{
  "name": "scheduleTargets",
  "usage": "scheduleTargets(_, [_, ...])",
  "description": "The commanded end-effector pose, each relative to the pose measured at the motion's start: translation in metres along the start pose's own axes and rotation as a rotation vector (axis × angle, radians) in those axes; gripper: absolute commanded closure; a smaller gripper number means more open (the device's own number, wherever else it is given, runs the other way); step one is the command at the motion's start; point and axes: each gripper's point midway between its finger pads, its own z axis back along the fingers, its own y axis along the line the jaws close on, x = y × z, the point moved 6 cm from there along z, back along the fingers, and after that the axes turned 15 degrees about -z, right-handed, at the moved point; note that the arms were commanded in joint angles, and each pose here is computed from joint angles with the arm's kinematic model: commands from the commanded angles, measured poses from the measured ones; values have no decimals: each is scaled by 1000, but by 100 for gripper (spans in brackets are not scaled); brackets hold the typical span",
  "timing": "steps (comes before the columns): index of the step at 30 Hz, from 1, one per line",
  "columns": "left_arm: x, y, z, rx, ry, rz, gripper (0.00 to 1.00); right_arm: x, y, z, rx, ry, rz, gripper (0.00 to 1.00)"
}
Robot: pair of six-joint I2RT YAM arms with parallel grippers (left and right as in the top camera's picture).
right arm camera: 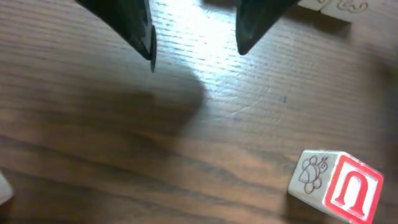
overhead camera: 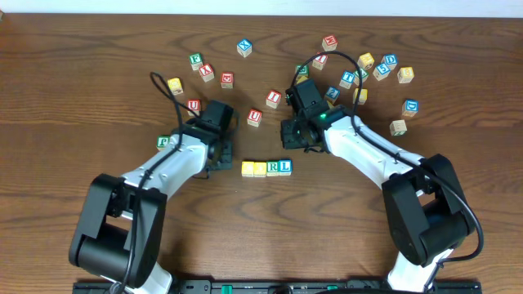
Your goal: Spell out CORL
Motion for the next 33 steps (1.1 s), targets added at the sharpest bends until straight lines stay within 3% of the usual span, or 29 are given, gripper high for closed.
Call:
scheduleTargets(1, [4,18,1,31,-1,28,93,-2,-2,-2,-9,10,5,54])
scheduleTargets(3, [4,26,0,36,0,50,92,-3,-2,-2,-10,11,4,55])
scheduleTargets(6, [4,35,-1,42,5,73,93,-3,-1,-3,-8,12,-14,67])
scheduleTargets(25, [0,38,-2,45,22,11,93,-26,24,-4,10,37,30,67])
scheduleTargets(33, [1,38,-2,45,15,12,92,-24,14,-3,-84,-11,-92,67])
